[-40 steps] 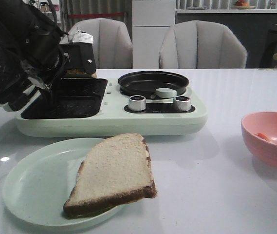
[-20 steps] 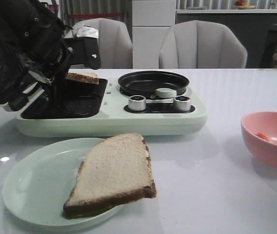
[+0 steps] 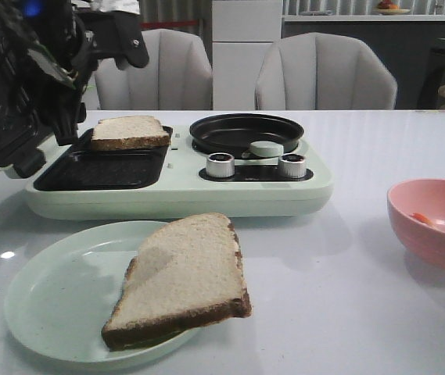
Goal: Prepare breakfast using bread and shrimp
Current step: 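Lower the held bread slice into the press tray and release, then withdraw the left gripper from the press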
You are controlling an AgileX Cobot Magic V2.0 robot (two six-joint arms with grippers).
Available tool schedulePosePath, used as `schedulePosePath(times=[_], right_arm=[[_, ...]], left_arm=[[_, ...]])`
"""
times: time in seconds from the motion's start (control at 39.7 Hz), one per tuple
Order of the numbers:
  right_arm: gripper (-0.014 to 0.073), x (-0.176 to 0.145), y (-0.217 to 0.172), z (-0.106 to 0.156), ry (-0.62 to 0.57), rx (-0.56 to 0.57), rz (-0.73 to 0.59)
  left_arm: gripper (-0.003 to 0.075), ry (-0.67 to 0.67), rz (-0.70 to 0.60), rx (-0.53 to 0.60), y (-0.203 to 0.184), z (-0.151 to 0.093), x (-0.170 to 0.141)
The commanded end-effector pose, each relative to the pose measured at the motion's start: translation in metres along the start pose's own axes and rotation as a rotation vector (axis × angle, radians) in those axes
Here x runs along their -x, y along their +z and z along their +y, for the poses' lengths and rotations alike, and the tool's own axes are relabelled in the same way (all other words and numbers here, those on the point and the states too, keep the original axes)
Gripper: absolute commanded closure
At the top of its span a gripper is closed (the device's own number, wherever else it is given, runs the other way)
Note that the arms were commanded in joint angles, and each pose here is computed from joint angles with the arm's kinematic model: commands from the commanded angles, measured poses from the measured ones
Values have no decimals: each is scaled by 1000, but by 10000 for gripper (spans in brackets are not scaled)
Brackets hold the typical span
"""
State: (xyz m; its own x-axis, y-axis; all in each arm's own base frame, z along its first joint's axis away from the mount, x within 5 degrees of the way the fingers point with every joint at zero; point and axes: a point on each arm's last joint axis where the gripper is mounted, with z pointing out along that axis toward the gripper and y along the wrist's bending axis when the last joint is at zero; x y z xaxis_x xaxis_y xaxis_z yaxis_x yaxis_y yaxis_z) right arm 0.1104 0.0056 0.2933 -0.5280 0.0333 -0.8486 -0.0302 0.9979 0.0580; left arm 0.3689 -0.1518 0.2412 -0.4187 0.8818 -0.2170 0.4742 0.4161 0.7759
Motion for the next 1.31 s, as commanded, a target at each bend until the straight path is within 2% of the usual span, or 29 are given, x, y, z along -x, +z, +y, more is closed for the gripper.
schedulePosePath(times=[0.0, 0.18, 0.33, 0.5, 0.68, 0.96, 1.13, 1.18, 1.28], right_arm=[[37, 16, -4, 0, -13, -8, -91], [37, 16, -4, 0, -13, -8, -91], [37, 16, -4, 0, -13, -8, -91], [37, 16, -4, 0, -13, -8, -91], [37, 16, -4, 0, -13, -8, -91], [37, 17, -4, 0, -11, -6, -112], [37, 17, -4, 0, -13, -8, -111], [37, 17, -4, 1, 4, 3, -107], [37, 17, 0, 7, 112, 73, -86]], left_arm=[[263, -170, -72, -10, -46, 33, -4], [263, -338, -251, -105, -114, 42, -7], [263, -466, -317, -229, -167, 39, -27], [263, -633, -346, -406, -202, 27, -62], [263, -713, -371, -491, -221, 11, -98], [263, -782, -454, -523, -242, -15, -156], [263, -807, -511, -510, -251, -24, -181], [263, -815, -531, -504, -254, -24, -186], [263, -827, -560, -495, -259, -23, -192]])
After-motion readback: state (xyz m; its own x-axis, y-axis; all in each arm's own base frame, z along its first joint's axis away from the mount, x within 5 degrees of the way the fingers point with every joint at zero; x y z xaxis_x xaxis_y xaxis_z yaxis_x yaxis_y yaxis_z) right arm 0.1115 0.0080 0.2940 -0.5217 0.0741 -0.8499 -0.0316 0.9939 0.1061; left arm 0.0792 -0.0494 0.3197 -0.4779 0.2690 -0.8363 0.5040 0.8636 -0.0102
